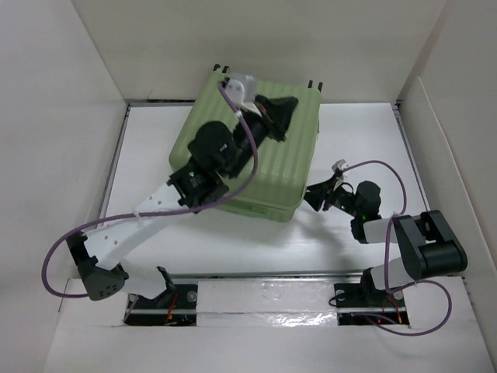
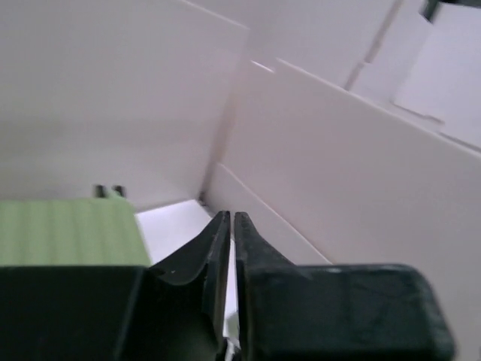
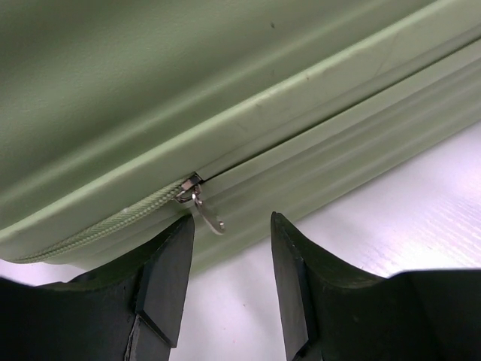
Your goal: Pack the luggage
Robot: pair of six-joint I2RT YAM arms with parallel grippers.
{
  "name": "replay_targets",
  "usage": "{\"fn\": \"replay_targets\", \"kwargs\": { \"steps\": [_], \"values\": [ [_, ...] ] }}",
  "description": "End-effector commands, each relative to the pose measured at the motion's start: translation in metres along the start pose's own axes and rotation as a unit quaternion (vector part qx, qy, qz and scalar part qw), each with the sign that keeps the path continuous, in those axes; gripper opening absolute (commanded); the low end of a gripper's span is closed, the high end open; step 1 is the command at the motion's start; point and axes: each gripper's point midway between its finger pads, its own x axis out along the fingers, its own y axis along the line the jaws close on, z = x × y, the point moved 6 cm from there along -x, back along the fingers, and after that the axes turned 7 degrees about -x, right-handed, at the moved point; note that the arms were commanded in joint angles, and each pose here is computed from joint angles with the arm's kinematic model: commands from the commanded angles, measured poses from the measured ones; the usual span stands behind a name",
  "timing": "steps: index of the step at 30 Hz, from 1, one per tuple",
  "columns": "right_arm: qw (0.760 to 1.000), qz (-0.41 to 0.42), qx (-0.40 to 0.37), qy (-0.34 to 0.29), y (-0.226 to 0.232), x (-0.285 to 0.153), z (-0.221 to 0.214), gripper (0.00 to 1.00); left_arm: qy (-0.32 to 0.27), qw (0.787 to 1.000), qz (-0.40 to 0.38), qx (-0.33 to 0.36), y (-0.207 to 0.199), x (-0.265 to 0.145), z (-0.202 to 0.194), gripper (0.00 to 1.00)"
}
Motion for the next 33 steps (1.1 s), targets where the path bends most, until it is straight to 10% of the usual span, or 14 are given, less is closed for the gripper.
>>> {"fn": "replay_targets", "kwargs": {
  "steps": [1, 16, 22, 33],
  "values": [
    [0.998, 0.017, -0.038, -0.043, -0.004, 0.006, 0.022, 0.51, -0.010, 0.998, 0.055, 0.036, 0.016, -0.032, -0.011, 0.07],
    [0.997, 0.023, -0.051, -0.053, -0.009, 0.003, 0.032, 0.49, 0.213, 0.949, 0.226, -0.053, 0.064, -0.263, -0.218, 0.16],
    [0.996, 0.052, -0.065, -0.040, -0.005, 0.007, 0.033, 0.44, 0.221, 0.938, 0.268, -0.024, 0.097, -0.265, -0.248, 0.31],
    [0.997, 0.056, -0.044, -0.038, 0.006, 0.010, 0.025, 0.00, 0.223, 0.955, 0.192, -0.043, 0.131, -0.197, -0.257, 0.33]
  ]
}}
